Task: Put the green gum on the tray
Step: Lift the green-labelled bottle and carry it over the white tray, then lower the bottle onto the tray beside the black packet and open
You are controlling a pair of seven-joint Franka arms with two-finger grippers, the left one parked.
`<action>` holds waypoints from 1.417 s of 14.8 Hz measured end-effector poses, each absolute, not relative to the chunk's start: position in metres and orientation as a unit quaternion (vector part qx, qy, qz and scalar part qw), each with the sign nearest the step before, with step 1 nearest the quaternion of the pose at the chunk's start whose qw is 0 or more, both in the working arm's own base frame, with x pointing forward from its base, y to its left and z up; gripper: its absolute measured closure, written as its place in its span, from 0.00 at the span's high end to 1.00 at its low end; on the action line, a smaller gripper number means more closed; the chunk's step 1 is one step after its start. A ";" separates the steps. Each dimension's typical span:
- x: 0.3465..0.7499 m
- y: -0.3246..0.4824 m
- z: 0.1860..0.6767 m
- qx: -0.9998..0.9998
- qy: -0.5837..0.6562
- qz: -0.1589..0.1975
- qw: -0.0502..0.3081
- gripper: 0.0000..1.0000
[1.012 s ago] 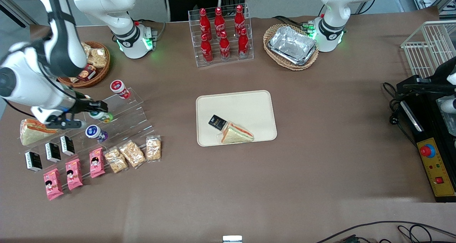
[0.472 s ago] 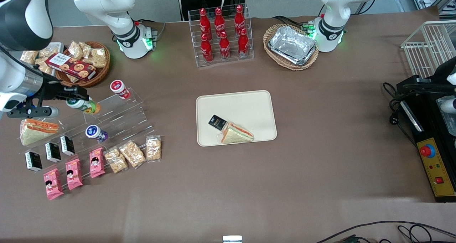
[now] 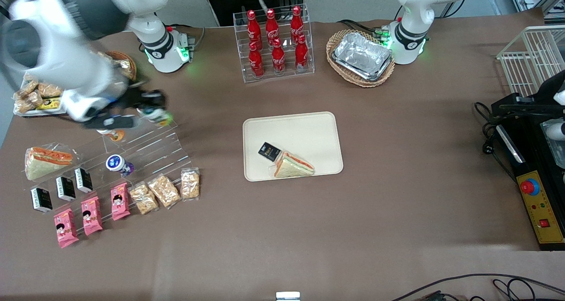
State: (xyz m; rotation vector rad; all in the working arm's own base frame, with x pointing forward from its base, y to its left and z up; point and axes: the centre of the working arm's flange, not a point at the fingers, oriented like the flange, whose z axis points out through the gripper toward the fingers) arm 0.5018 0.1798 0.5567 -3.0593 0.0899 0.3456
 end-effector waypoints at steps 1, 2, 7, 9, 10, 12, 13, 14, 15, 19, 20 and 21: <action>0.492 0.211 0.555 -0.993 0.033 0.110 0.025 0.59; 0.483 0.239 0.553 -0.993 0.037 0.107 0.021 0.59; 0.462 0.345 0.500 -0.994 0.051 0.094 0.013 0.59; 0.457 0.380 0.466 -0.994 0.058 0.091 0.009 0.59; 0.454 0.395 0.448 -0.994 0.059 0.090 0.008 0.59; 0.449 0.421 0.407 -0.995 0.057 0.087 0.007 0.59; 0.447 0.428 0.386 -0.995 0.055 0.086 0.006 0.59; 0.446 0.433 0.365 -0.995 0.054 0.085 0.005 0.59; 0.444 0.435 0.345 -0.995 0.054 0.083 0.005 0.59; 0.426 0.432 0.280 -0.996 0.053 0.067 0.010 0.59; 0.421 0.432 0.271 -0.996 0.051 0.066 0.010 0.59; 0.417 0.432 0.265 -0.997 0.049 0.064 0.011 0.59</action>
